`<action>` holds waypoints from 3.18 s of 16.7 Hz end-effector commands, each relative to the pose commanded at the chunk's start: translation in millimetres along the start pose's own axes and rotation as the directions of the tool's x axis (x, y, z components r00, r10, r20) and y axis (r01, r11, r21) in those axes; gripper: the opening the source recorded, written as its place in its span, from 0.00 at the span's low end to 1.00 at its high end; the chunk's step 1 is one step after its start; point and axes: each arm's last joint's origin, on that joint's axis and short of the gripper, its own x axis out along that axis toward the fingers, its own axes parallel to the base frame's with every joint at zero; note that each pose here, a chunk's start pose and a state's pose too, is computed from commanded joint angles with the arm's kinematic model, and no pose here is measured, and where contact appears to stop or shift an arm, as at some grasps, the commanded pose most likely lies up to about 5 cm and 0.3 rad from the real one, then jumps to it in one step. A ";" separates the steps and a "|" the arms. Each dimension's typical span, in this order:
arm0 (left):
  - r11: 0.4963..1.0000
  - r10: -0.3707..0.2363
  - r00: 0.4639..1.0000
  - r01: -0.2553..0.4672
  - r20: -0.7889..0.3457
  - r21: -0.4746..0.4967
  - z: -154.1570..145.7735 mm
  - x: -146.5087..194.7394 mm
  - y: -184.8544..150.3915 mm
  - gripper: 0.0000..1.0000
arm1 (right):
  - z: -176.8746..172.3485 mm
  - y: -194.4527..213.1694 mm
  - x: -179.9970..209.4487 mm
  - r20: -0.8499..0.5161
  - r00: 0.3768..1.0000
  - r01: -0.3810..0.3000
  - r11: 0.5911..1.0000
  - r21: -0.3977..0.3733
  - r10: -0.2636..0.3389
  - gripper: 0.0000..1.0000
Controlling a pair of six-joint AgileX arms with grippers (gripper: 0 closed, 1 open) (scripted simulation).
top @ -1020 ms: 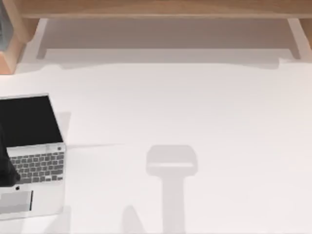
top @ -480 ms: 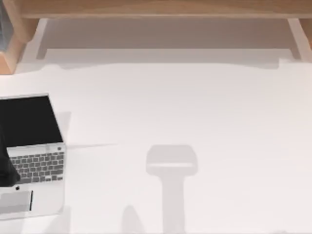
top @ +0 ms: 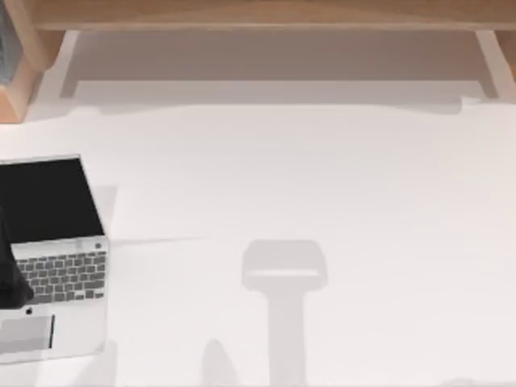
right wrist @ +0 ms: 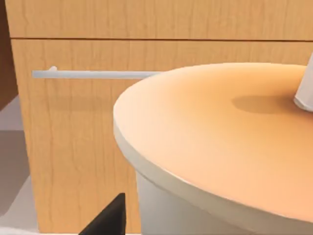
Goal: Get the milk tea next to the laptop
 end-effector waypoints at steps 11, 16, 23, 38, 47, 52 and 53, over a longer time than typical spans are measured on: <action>1.000 0.000 1.000 0.000 0.000 0.000 0.0 0.0 0.0 1.00 | 0.0 0.0 0.0 0.000 1.000 0.000 1.000 0.000 0.000 0.00; 1.000 0.000 1.000 0.000 0.000 0.000 0.0 0.0 0.0 1.00 | 0.0 0.0 0.0 0.000 1.000 0.000 1.000 0.000 0.000 0.00; 1.000 0.000 1.000 0.000 0.000 0.000 0.0 0.0 0.0 1.00 | 9.6 -0.5 -0.5 0.000 1.000 0.001 1.000 0.002 -0.001 0.00; 1.000 0.000 1.000 0.000 0.000 0.000 0.0 0.0 0.0 1.00 | 39.0 172.6 47.2 0.082 0.991 -0.114 0.992 0.062 0.108 0.00; 1.000 0.000 1.000 0.000 0.000 0.000 0.0 0.0 0.0 1.00 | 40.5 422.6 12.2 0.015 0.997 -0.083 0.990 0.113 0.082 0.00; 1.000 0.000 1.000 0.000 0.000 0.000 0.0 0.0 0.0 1.00 | 43.1 538.4 -71.7 -0.007 0.999 -0.048 0.997 0.065 0.048 0.00; 1.000 0.000 1.000 0.000 0.000 0.000 0.0 0.0 0.0 1.00 | 44.1 555.8 -90.4 -0.008 0.999 -0.041 0.998 0.053 0.041 0.00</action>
